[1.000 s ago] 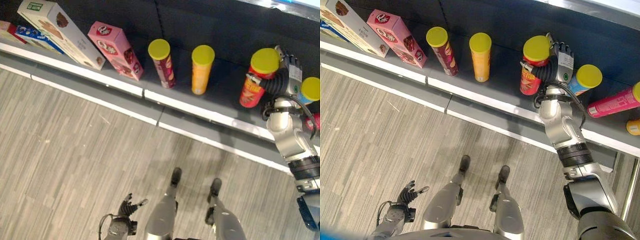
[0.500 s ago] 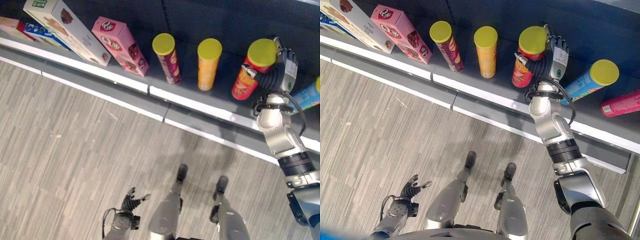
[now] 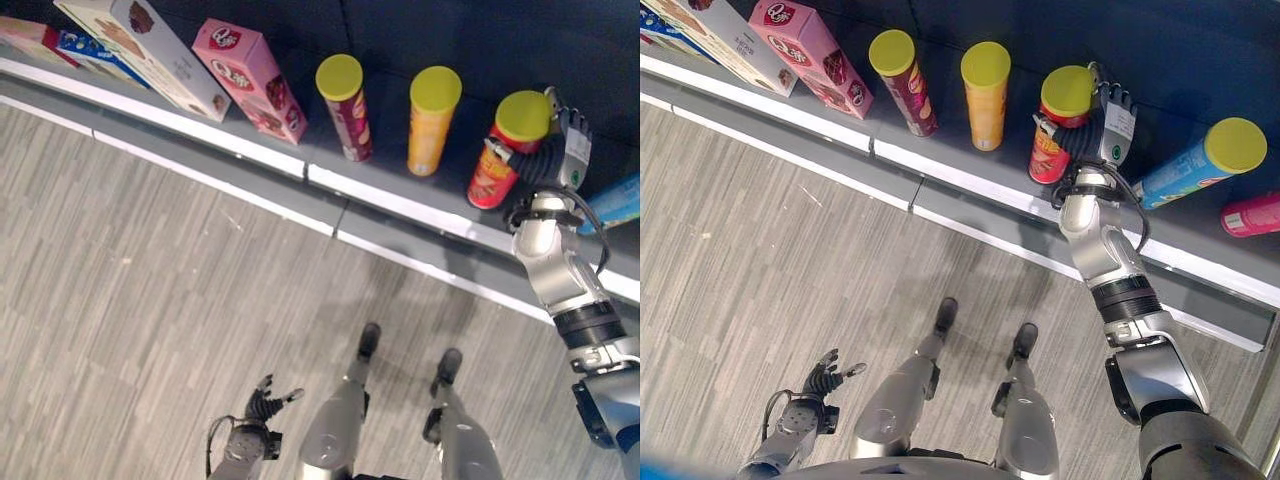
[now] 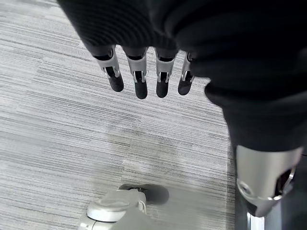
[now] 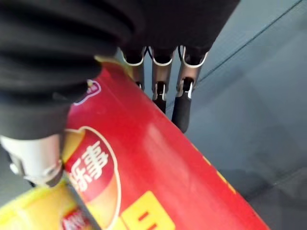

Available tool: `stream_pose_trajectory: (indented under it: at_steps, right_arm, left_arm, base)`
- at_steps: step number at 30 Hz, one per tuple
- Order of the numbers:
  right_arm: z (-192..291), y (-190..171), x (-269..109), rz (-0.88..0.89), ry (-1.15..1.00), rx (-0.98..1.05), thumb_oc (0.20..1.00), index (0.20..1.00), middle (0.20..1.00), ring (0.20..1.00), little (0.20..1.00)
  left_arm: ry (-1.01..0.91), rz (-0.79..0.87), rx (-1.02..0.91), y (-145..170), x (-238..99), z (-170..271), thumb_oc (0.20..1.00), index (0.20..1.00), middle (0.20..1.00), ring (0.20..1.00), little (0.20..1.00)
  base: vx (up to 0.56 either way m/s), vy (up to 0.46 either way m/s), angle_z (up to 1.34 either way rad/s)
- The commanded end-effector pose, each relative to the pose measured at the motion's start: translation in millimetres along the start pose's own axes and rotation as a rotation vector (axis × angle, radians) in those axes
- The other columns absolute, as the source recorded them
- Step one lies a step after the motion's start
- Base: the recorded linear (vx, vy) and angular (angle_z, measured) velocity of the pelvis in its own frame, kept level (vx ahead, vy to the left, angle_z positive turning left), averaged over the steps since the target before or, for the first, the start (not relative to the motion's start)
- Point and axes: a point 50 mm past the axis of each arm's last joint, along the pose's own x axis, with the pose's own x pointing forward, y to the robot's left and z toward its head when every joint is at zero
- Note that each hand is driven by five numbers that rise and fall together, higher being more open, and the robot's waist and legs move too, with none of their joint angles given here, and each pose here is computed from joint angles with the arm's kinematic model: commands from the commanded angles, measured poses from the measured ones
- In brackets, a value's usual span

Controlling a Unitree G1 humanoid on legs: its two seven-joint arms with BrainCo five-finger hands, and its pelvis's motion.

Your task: Put the goods on the table back onto the shelves and tidy them up.

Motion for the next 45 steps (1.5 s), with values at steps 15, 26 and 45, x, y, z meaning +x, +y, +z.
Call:
stream_pose_trajectory:
  at_steps: [15, 26, 45]
  right_arm:
    - [10, -30, 29, -0.188, -0.066, 0.013, 0.2, 0.2, 0.2, 0.2, 0.2]
    - [7, -32, 30, -0.202, -0.05, 0.004, 0.2, 0.2, 0.2, 0.2, 0.2]
    - [5, -27, 29, -0.188, -0.033, 0.004, 0.2, 0.2, 0.2, 0.2, 0.2]
  left_arm:
    - [-0.025, 0.017, 0.013, 2, 5, 7, 1.0, 1.0, 1.0, 1.0, 1.0]
    - [-0.032, 0.018, 0.016, 1, 6, 9, 1.0, 1.0, 1.0, 1.0, 1.0]
    - [-0.019, 0.029, 0.011, 1, 7, 8, 1.0, 1.0, 1.0, 1.0, 1.0]
  base:
    - [0.0, 0.0, 0.0]
    - [0.0, 0.0, 0.0]
    - [0.0, 0.0, 0.0]
